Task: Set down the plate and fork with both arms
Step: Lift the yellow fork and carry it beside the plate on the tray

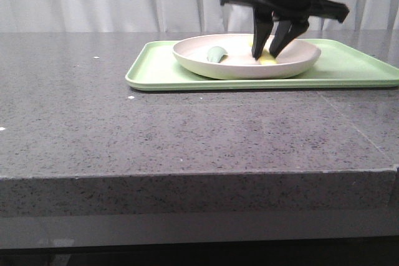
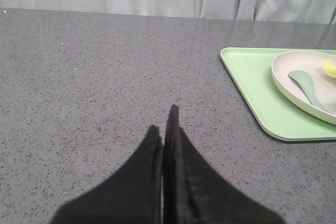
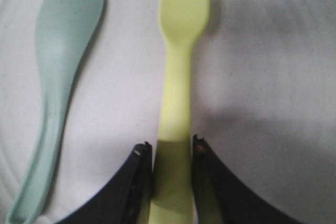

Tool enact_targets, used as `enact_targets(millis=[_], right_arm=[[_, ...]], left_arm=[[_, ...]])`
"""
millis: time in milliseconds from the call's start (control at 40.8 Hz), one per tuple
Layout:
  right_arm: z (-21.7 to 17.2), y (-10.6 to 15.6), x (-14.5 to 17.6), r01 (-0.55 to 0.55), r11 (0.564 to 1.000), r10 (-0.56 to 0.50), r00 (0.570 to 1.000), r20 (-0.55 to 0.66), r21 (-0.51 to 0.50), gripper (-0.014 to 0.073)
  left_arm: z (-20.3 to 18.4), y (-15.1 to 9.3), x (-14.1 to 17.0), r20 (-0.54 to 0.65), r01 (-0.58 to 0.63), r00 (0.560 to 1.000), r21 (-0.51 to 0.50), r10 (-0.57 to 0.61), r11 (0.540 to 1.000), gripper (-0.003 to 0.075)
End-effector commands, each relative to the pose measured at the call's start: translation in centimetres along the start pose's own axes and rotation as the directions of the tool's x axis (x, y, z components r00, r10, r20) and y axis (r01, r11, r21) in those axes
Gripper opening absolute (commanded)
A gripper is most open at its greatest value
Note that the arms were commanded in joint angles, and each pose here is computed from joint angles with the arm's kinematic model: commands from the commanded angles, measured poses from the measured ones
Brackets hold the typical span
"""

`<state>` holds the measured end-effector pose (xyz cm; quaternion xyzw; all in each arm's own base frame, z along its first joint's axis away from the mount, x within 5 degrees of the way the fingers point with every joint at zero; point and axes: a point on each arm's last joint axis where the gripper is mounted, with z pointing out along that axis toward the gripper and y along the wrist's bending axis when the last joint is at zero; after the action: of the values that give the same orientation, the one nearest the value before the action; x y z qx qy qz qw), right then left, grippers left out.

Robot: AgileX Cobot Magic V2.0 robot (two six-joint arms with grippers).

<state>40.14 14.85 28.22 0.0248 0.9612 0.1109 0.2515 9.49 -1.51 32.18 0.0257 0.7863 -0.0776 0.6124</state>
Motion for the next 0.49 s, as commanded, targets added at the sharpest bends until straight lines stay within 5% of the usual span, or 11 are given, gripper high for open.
enact_targets(millis=[0, 466], right_arm=[[-5.2, 0.2, -1.7, -0.002, 0.999, 0.011, 0.988, 0.153, -0.054, 0.0038], [-8.6, -5.9, -3.2, -0.063, 0.997, 0.053, 0.982, 0.184, 0.053, 0.0038]], left_arm=[[-0.3, -0.1, -1.6, 0.108, 0.003, 0.994, 0.007, -0.003, 1.000, -0.0018], [-0.3, -0.1, -1.6, 0.108, 0.003, 0.994, 0.007, -0.003, 1.000, -0.0018]])
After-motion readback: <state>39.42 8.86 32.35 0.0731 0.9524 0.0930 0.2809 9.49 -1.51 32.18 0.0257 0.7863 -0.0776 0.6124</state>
